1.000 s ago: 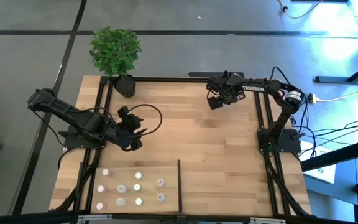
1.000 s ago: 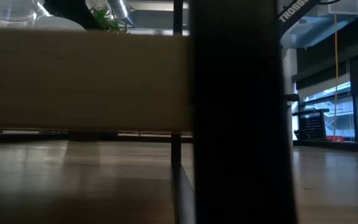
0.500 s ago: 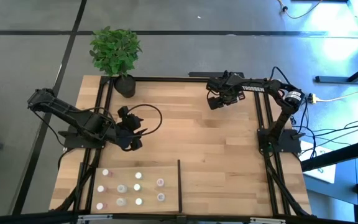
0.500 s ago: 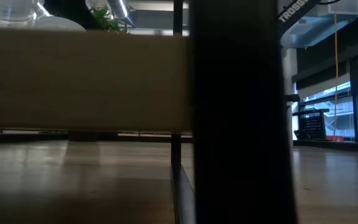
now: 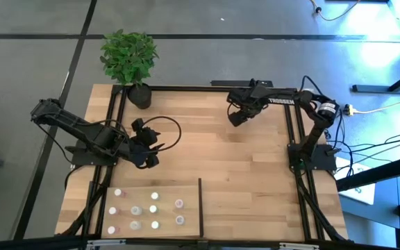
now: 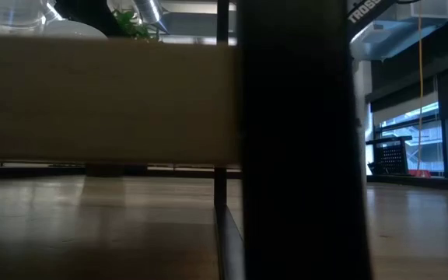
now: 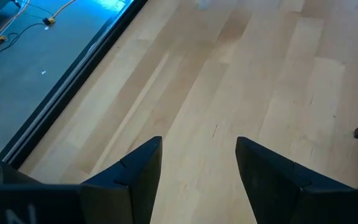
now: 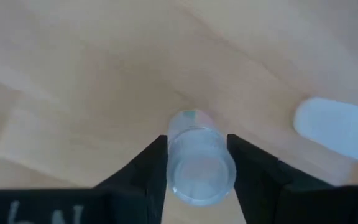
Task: Pick and place medicine bottles onto shelf by color
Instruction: Put the transparent pill bottle on the shelf aligned with the other transparent pill bottles
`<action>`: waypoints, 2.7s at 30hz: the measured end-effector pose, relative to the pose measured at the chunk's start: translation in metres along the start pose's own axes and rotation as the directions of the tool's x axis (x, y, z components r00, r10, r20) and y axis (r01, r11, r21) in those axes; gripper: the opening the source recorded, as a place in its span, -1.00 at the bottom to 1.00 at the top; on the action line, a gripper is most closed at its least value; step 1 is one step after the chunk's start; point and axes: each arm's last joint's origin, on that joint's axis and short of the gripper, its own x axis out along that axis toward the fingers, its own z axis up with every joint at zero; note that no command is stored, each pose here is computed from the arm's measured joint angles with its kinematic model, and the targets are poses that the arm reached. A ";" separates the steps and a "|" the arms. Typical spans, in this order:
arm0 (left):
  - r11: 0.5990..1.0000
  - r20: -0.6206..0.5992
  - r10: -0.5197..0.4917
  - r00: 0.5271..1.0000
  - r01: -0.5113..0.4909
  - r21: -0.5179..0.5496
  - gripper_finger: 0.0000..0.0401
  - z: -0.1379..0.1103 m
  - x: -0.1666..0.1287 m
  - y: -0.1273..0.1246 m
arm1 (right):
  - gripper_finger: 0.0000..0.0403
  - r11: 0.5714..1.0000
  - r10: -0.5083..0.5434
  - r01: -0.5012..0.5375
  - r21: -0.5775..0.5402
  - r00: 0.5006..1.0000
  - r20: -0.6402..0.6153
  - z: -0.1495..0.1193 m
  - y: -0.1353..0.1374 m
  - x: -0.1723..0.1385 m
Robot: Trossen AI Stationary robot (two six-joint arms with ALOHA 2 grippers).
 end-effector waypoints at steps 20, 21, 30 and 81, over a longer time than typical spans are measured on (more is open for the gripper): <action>1.000 0.000 0.000 1.000 0.000 -0.008 -0.01 0.000 0.000 0.000 | -0.26 0.931 0.199 -0.073 -0.357 0.922 0.332 0.009 0.075 -0.141; 1.000 0.000 0.000 1.000 0.000 -0.008 -0.01 0.000 0.000 0.000 | -0.26 0.923 0.222 -0.081 -0.377 0.911 0.348 0.007 0.079 -0.150; 1.000 -0.008 0.004 1.000 -0.004 0.002 -0.01 -0.001 0.000 0.000 | -0.26 0.826 0.389 -0.106 -0.554 0.818 0.424 -0.022 0.110 -0.209; 0.997 -0.063 -0.076 0.995 0.076 0.007 -0.01 -0.009 -0.007 -0.007 | -0.26 0.382 0.441 -0.178 -0.907 0.897 0.010 -0.019 0.235 -0.067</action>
